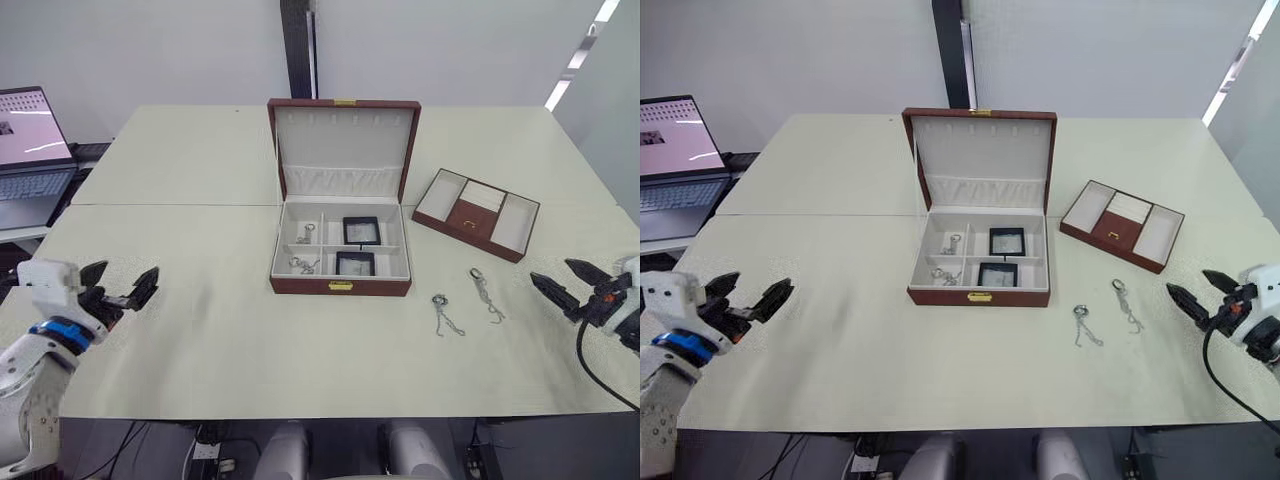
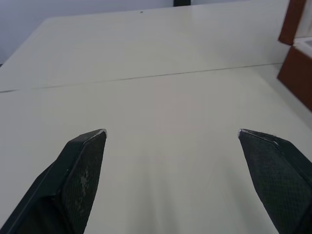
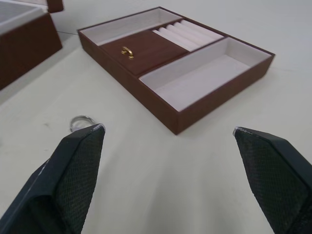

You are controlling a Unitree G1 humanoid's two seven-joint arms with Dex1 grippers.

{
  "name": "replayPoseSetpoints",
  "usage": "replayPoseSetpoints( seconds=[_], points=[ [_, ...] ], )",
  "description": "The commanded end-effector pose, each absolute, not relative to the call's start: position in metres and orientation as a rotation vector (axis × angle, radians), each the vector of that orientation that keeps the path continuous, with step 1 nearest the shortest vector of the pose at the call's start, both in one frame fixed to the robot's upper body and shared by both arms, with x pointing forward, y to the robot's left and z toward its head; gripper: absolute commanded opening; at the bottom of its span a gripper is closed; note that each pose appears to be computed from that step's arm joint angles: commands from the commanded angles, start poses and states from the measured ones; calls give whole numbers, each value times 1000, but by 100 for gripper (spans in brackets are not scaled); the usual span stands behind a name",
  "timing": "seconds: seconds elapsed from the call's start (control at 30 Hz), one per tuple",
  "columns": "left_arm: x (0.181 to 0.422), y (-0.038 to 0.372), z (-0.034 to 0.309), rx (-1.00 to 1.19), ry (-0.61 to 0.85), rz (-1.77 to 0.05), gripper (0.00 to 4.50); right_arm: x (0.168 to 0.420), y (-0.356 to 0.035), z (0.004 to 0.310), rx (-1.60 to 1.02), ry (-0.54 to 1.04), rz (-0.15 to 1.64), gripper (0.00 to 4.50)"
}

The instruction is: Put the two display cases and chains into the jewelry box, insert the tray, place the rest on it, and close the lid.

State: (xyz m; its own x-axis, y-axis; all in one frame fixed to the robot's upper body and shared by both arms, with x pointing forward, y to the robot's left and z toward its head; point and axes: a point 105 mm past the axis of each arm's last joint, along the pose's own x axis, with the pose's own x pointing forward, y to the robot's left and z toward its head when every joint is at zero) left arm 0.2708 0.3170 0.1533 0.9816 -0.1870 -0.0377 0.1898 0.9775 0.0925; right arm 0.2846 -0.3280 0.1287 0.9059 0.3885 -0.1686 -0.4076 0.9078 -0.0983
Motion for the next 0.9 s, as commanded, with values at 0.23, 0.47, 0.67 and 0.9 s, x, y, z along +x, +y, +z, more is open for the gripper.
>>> replayPoseSetpoints(
  seconds=[0.23,0.47,0.67,0.9],
  points=[
    [289,233,183,152,-41,-568,448,299,-304,181,-290,226,676,450],
    [289,160,189,178,-62,-912,448,323,-292,184,-368,298,743,450],
    [290,120,187,202,-97,-1101,448,341,-280,172,-416,341,780,450],
    [292,90,181,225,-140,-1234,448,368,-284,152,-435,362,734,450]
  ],
)
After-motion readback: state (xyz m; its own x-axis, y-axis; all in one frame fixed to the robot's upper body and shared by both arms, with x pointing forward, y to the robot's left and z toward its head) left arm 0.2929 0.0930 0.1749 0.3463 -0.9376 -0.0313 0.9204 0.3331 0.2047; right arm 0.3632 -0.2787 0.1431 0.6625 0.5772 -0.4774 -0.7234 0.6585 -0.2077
